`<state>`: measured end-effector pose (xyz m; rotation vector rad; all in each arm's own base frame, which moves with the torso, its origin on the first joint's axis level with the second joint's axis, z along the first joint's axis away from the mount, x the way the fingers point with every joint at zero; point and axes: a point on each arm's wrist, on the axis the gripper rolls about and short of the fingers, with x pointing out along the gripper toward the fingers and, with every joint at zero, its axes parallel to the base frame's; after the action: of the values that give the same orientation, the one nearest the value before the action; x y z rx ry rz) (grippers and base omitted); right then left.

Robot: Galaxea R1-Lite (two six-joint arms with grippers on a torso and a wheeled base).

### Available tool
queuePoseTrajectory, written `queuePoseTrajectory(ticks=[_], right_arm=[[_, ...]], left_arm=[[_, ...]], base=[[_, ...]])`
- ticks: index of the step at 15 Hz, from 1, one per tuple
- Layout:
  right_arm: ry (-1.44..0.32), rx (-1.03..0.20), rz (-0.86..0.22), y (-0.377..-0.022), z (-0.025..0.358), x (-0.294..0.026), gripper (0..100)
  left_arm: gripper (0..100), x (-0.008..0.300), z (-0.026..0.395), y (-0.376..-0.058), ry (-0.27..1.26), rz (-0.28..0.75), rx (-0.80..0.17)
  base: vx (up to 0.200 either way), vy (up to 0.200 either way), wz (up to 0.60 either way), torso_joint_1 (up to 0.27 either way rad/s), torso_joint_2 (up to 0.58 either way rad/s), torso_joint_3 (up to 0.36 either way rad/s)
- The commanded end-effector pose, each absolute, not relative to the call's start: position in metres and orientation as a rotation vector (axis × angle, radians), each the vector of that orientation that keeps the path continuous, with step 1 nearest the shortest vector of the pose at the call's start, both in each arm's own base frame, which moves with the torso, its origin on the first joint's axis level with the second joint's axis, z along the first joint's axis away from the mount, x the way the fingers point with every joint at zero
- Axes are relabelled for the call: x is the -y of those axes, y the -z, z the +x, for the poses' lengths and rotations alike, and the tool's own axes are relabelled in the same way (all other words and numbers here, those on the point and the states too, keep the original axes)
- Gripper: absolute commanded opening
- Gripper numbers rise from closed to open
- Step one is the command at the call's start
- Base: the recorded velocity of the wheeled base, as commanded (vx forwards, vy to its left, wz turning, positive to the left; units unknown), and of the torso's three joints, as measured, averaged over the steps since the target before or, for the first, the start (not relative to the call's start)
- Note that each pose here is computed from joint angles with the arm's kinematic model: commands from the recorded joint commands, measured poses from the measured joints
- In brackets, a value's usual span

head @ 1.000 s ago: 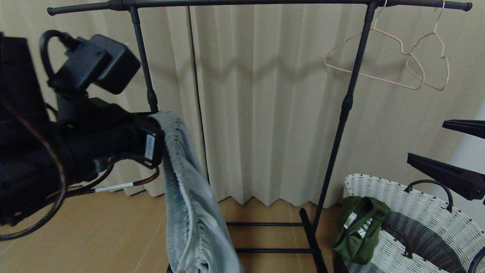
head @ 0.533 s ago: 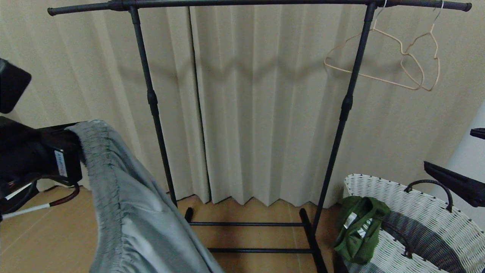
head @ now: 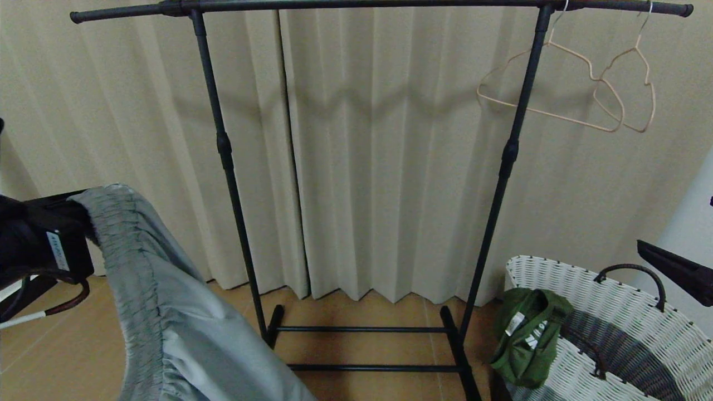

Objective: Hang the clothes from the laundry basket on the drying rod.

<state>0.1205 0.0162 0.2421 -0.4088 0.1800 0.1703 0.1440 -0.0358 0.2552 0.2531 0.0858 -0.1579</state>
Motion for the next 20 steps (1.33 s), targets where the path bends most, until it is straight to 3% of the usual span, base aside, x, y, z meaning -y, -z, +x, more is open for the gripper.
queuePoseTrajectory(ticks=[1, 6, 9, 12, 20], right_arm=[[-0.170, -0.185, -0.405, -0.241, 0.120, -0.016, 100], [-0.165, -0.176, -0.383, -0.242, 0.118, -0.016, 100], [-0.163, -0.170, -0.382, -0.244, 0.118, -0.016, 100], [-0.164, -0.172, -0.382, -0.243, 0.118, -0.016, 100], [-0.114, -0.212, -0.357, -0.239, 0.124, -0.009, 100]], left_arm=[[0, 0.035, 0.142, -0.247, 0.157, 0.243, -0.109], [0, 0.034, 0.134, -0.227, 0.204, 0.194, -0.098], [0, 0.030, 0.114, -0.205, 0.311, 0.160, -0.083], [0, 0.022, 0.119, -0.210, 0.278, 0.100, -0.038], [0, 0.019, 0.118, -0.208, 0.263, 0.107, -0.007]], base=[[0.000, 0.000, 0.00, 0.000, 0.00, 0.000], [0.000, 0.000, 0.00, 0.000, 0.00, 0.000], [0.000, 0.000, 0.00, 0.000, 0.00, 0.000], [0.000, 0.000, 0.00, 0.004, -0.03, -0.015], [0.000, 0.000, 0.00, 0.093, -0.38, -0.297]])
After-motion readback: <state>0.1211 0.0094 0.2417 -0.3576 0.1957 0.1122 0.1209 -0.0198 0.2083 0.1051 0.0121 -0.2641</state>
